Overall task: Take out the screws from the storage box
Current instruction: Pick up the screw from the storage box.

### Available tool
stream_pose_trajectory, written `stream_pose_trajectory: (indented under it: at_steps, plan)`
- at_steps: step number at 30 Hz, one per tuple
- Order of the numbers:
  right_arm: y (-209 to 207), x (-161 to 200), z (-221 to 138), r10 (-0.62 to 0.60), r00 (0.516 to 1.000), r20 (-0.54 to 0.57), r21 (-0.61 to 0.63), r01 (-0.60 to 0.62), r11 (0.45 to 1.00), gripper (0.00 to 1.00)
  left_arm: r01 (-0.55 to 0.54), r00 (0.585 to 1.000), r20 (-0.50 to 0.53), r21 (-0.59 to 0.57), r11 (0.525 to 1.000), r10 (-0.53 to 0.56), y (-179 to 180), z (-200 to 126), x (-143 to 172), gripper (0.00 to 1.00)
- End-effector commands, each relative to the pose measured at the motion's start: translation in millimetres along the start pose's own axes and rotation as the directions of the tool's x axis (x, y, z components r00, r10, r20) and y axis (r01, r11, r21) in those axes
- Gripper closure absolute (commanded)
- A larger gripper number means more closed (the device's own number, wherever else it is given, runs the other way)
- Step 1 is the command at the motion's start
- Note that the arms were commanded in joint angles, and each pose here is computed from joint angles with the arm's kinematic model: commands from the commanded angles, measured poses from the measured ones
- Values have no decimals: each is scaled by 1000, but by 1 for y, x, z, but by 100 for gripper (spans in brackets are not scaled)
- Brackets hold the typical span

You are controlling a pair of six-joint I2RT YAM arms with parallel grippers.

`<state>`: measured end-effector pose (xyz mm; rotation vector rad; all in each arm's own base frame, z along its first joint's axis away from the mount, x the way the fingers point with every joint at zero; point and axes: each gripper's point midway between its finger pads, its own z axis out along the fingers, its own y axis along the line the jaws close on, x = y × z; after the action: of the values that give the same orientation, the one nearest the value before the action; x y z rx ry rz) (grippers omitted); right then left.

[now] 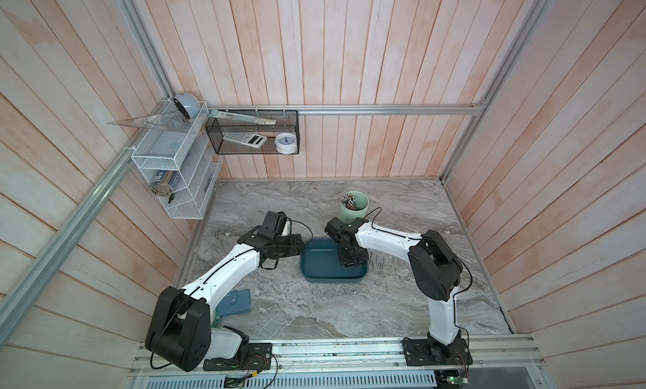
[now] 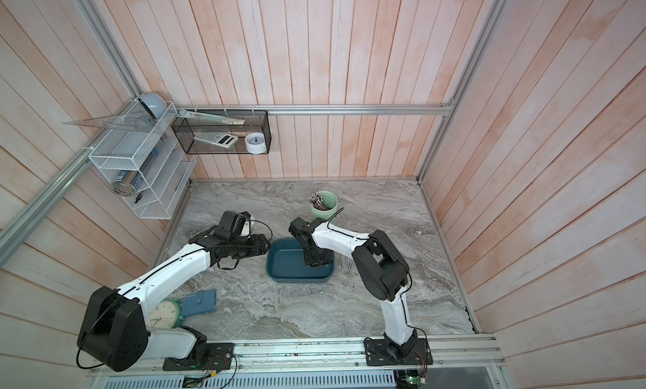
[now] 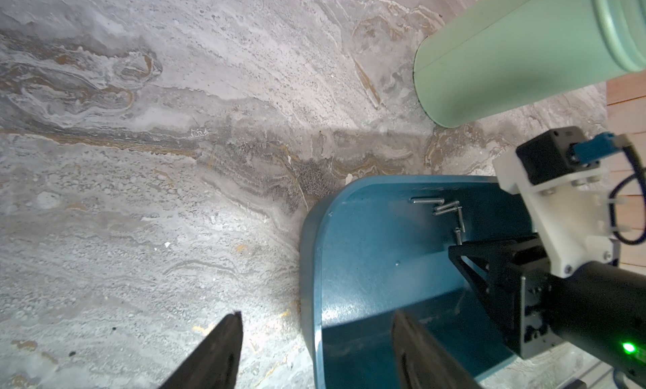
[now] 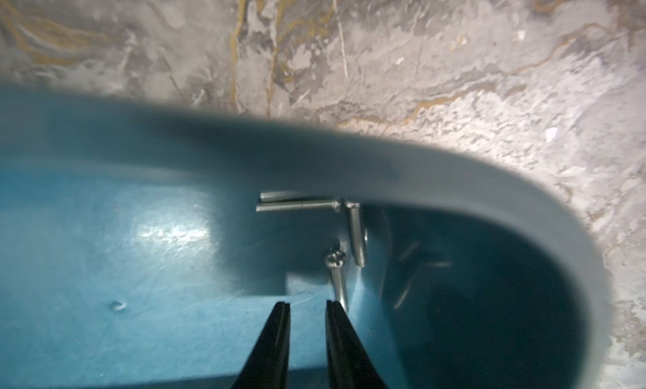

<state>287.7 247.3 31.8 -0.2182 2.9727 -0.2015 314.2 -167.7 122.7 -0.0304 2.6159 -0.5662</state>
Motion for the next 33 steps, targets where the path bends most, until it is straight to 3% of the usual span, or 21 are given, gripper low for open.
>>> stream_pose_trajectory:
  at_steps: [1, 17, 33]
  plan:
    - [-8, 1, 9, 23, 1000, -3, 43, -23, 999, 75, -9, 1000, 15, 20, 1000, 9, -7, 0, -7, 27]
    - [-11, 4, 29, 44, 999, -29, 73, -42, 996, 75, -10, 999, 32, 5, 1000, 10, -4, -1, -9, 27]
    - [0, 13, 56, 71, 993, -95, 14, -69, 997, 88, -9, 999, 37, 5, 1000, 9, -4, -2, -10, 27]
